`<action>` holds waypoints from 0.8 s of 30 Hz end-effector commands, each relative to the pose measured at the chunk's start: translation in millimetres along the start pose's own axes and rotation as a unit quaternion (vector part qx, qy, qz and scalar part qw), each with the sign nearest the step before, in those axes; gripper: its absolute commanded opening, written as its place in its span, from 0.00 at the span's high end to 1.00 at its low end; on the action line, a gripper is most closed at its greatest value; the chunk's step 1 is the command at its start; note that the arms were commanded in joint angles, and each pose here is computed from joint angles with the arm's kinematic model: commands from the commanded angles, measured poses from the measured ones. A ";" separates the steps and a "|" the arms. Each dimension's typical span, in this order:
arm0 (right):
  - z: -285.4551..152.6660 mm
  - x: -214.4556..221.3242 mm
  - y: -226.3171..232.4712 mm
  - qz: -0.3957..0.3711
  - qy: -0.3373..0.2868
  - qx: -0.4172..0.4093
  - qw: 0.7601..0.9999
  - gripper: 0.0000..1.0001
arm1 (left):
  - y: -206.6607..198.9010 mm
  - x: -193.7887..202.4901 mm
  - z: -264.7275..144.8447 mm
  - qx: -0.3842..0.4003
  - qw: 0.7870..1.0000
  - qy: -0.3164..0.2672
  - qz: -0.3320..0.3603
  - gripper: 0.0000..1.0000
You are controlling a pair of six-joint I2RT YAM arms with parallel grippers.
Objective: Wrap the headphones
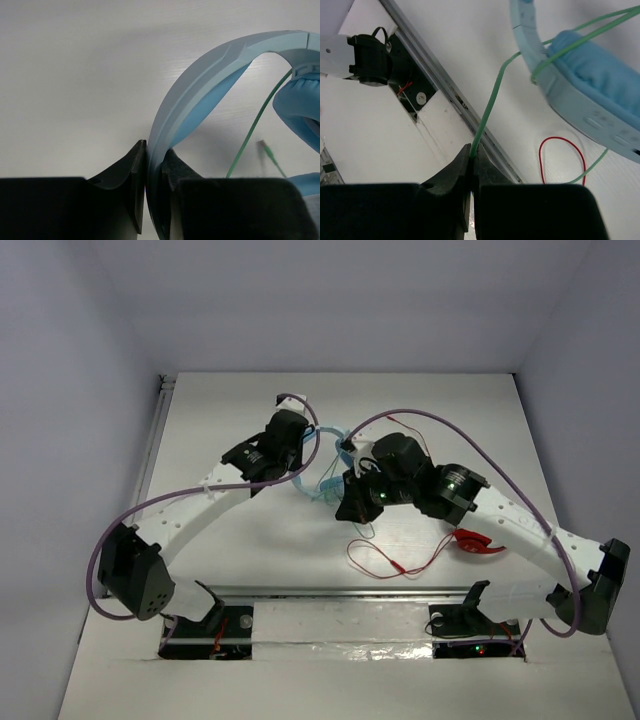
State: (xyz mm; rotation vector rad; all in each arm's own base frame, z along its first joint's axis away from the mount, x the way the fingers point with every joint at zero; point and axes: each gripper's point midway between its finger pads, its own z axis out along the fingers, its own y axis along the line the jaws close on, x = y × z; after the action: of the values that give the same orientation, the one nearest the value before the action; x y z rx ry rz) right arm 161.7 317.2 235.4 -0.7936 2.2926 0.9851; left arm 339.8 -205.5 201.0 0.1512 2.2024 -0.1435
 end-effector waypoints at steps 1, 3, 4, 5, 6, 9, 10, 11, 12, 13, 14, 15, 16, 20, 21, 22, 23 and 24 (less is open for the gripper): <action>-26.9 -25.6 10.0 -0.033 -0.044 0.011 0.998 1.00 | 11.9 -3.2 -21.1 -0.011 1.000 -0.016 0.008 1.00; -28.7 -28.6 5.9 -0.036 -0.046 0.027 0.998 1.00 | 17.3 6.1 -23.8 -0.014 1.000 -0.006 0.025 1.00; -31.1 -32.7 4.4 -0.042 -0.050 0.035 0.997 1.00 | 20.1 12.6 -23.9 -0.017 0.999 0.001 0.032 1.00; -32.1 -32.1 -3.1 -0.041 -0.049 0.056 0.996 1.00 | 22.2 16.6 -25.7 -0.017 0.999 0.007 0.039 1.00; -32.7 -33.4 -6.4 -0.042 -0.050 0.066 0.996 1.00 | 22.2 16.9 -29.9 -0.010 0.999 0.007 0.045 1.00; -42.9 -42.9 -15.1 -0.048 -0.069 0.101 0.991 1.00 | 25.1 19.4 -39.2 -0.003 0.999 0.009 0.052 1.00; -49.0 -46.1 -16.4 -0.053 -0.078 0.109 0.990 1.00 | 26.8 19.3 -41.6 -0.003 0.998 0.008 0.057 1.00; -55.8 -52.9 -23.8 -0.053 -0.093 0.136 0.985 1.00 | 28.7 20.4 -43.9 -0.005 0.998 0.009 0.059 1.00; -60.3 -56.8 -27.8 -0.052 -0.103 0.151 0.982 1.00 | 28.3 17.8 -48.7 0.002 0.998 0.003 0.059 1.00; -65.6 -60.4 -31.4 -0.052 -0.113 0.165 0.978 1.00 | 26.9 18.9 -50.2 0.012 0.998 0.002 0.066 1.00; -71.6 -67.4 -42.5 -0.050 -0.131 0.201 0.970 1.00 | 24.2 16.5 -52.2 0.021 0.998 -0.004 0.067 1.00; -75.8 -72.6 -48.4 -0.048 -0.144 0.220 0.964 1.00 | 16.6 15.6 -56.9 0.047 0.997 -0.006 0.066 1.00; -79.8 -80.3 -52.0 -0.040 -0.164 0.235 0.957 1.00 | 12.2 18.3 -58.1 0.063 0.995 -0.004 0.071 1.00; -98.2 -106.2 -67.5 -0.026 -0.234 0.293 0.927 0.99 | 11.3 27.6 -57.9 0.072 0.994 0.008 0.077 1.00; -100.9 -109.4 -69.7 -0.025 -0.243 0.301 0.922 0.97 | 13.0 27.5 -59.3 0.070 0.995 0.005 0.075 1.00; -102.4 -112.3 -71.1 -0.024 -0.249 0.307 0.918 0.97 | 12.5 31.3 -59.1 0.074 0.994 0.007 0.075 1.00; -105.9 -117.5 -73.9 -0.024 -0.261 0.318 0.911 0.95 | 11.1 31.9 -60.2 0.080 0.994 0.006 0.074 1.00; -105.7 -119.6 -75.4 -0.023 -0.264 0.323 0.908 0.93 | 9.3 32.9 -62.5 0.088 0.993 0.006 0.073 1.00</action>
State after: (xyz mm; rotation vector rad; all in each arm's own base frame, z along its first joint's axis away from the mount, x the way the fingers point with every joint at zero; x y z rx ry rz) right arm 236.1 258.4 282.9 -0.4966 2.1111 0.4171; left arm 287.8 -188.1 214.0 0.3250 2.1723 -0.2312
